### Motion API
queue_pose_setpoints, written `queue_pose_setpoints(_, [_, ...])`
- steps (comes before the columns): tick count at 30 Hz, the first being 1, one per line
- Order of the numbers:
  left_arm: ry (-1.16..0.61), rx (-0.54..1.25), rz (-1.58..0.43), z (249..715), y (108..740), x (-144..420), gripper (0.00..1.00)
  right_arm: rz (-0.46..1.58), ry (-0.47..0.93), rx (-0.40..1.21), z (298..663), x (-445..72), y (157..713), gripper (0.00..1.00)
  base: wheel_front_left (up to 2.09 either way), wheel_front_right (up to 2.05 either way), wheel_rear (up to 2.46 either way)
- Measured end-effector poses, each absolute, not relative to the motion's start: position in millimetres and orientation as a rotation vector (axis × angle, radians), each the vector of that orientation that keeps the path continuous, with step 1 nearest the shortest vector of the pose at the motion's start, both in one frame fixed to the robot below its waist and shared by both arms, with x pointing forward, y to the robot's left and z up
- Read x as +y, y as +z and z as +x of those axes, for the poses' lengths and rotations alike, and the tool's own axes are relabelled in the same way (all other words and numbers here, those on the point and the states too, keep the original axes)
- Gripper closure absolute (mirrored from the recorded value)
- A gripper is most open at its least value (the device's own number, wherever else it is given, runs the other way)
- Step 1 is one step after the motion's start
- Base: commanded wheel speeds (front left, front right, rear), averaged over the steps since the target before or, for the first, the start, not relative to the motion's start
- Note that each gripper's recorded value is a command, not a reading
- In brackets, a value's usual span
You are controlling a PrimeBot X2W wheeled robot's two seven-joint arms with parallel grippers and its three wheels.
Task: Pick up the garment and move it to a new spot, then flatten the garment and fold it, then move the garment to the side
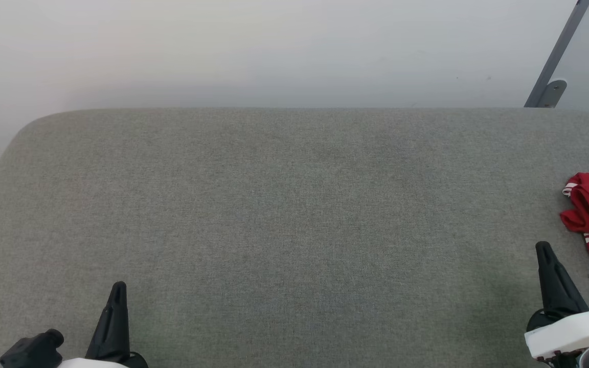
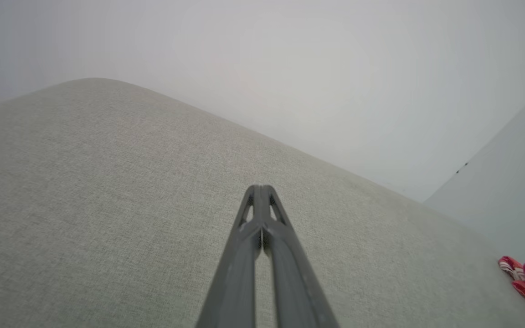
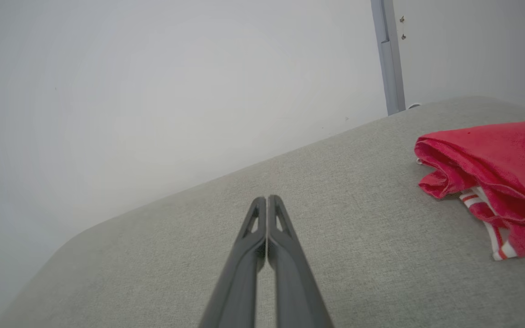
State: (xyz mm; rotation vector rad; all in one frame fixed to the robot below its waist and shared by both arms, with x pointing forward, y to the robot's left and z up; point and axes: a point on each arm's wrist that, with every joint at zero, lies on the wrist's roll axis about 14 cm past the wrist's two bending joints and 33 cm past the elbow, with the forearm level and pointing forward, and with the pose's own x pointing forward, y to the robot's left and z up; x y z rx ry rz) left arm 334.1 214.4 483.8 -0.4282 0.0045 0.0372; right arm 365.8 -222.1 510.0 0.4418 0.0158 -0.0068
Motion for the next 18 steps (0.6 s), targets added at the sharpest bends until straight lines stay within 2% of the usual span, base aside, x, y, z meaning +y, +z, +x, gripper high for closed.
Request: queue_pose_setpoints(18, [0.07, 0.014, -0.699, 347, 484, 217, 1.0, 0.718, -0.02, 0.024, 372, -218, 505, 1.0, 0.0, 0.0, 0.0])
